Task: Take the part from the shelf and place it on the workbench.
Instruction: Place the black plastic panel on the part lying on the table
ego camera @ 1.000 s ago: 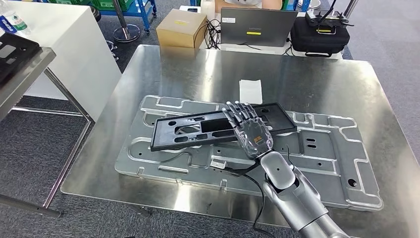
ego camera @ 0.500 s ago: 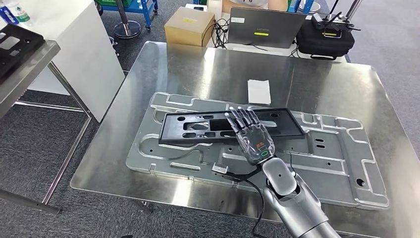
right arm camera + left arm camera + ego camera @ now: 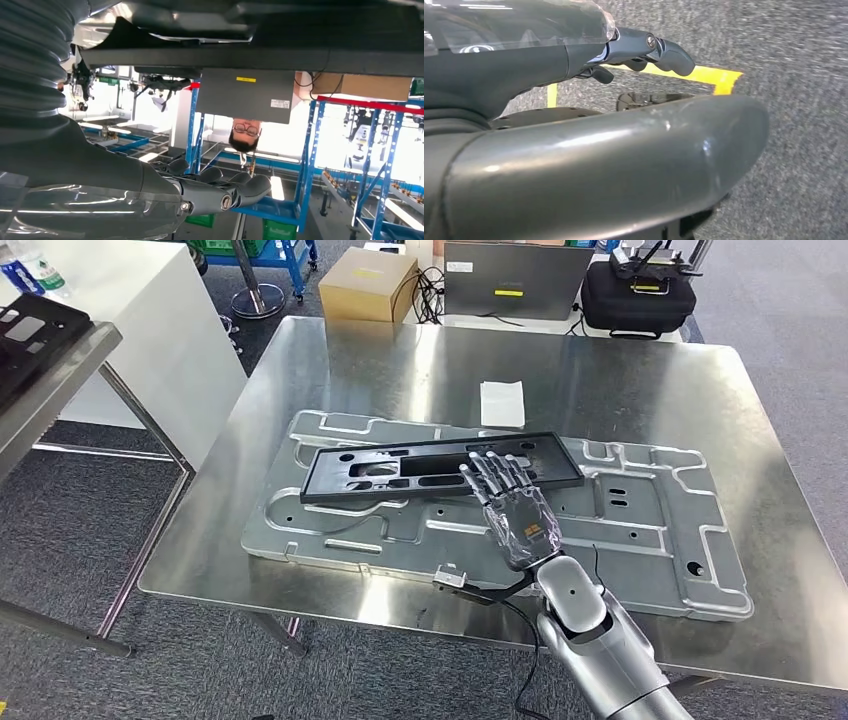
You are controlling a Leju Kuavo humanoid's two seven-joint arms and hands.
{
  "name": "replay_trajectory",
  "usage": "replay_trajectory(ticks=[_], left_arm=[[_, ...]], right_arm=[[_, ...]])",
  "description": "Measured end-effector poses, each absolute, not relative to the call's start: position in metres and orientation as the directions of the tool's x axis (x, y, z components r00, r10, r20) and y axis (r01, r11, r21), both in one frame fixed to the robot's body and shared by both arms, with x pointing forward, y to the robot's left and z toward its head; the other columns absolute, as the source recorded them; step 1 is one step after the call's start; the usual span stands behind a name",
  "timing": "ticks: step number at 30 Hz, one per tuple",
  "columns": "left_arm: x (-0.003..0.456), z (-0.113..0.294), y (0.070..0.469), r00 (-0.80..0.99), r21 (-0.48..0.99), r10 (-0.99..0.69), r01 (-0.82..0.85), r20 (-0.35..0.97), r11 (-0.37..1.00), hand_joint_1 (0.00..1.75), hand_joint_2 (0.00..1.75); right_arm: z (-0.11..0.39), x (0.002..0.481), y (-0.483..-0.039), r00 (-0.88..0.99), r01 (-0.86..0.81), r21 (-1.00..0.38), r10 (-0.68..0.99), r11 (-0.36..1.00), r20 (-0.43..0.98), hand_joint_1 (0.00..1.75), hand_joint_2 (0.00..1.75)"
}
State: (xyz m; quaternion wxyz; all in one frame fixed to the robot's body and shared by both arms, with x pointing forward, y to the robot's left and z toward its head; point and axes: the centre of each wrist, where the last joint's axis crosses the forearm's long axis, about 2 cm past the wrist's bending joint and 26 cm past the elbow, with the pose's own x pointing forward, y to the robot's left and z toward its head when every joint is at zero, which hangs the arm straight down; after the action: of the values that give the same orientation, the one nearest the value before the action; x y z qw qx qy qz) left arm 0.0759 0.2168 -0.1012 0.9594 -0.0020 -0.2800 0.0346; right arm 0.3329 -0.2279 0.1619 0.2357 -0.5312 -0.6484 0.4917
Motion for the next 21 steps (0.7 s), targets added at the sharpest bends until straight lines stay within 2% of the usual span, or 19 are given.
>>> replay_trajectory(ticks=[21], left_arm=[[0.0787, -0.1007, 0.2164, 0.837, -0.037, 0.080, -0.071, 0.541, 0.997, 0.00, 0.00]], right_arm=[[0.1621, 0.3290, -0.2326, -0.313, 0.465, -0.885, 0.929, -0.030, -0.196, 0.00, 1.75]])
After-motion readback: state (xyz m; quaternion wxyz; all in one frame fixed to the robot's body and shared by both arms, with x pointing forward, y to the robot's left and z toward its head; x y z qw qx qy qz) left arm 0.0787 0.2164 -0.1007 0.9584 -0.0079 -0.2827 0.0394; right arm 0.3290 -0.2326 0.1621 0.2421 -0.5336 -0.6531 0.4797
